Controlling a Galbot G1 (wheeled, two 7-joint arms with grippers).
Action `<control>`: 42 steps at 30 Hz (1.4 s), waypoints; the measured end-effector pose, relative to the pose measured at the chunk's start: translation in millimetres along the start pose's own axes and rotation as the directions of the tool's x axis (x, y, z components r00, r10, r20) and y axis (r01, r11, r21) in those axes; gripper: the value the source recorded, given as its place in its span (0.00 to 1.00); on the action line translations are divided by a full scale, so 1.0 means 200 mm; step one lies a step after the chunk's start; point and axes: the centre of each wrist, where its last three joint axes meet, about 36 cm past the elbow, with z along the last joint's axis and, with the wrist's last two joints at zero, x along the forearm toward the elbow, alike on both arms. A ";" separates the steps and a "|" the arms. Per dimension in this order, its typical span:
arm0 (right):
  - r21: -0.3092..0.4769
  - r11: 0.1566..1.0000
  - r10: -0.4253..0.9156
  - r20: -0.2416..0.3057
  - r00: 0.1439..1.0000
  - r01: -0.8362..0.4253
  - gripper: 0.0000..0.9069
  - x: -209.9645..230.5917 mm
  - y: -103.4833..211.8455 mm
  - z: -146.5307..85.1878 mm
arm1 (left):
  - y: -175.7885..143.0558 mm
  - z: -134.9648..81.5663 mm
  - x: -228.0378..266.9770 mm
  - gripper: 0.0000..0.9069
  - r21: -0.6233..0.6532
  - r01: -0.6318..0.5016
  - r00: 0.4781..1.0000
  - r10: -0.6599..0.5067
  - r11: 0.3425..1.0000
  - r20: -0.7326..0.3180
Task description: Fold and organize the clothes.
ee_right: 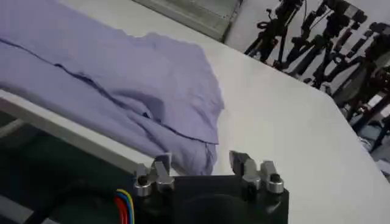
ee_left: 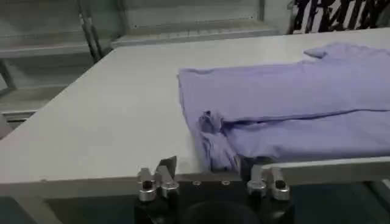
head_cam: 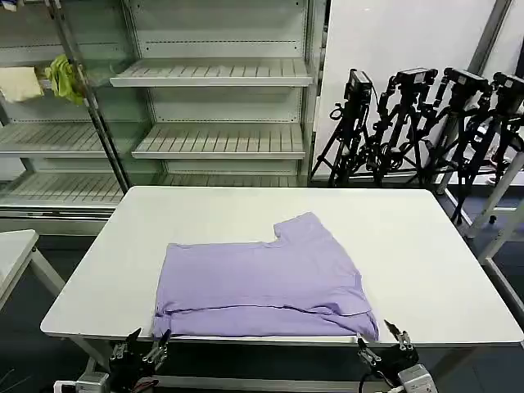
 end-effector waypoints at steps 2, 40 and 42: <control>-0.004 1.000 0.000 0.005 1.000 0.000 1.00 0.00 0.00 -0.01 | 0.01 -0.01 0.01 1.00 -0.004 0.007 1.000 -0.007 1.000 0.001; -0.050 0.999 -0.007 -0.012 1.000 0.006 1.00 -0.04 0.03 0.02 | 0.11 -0.09 -0.08 1.00 -0.027 0.060 0.996 -0.059 0.998 0.060; -0.051 0.999 -0.006 -0.014 1.000 0.006 1.00 -0.05 0.03 0.03 | 0.12 -0.09 -0.08 1.00 -0.022 0.062 0.996 -0.060 0.998 0.062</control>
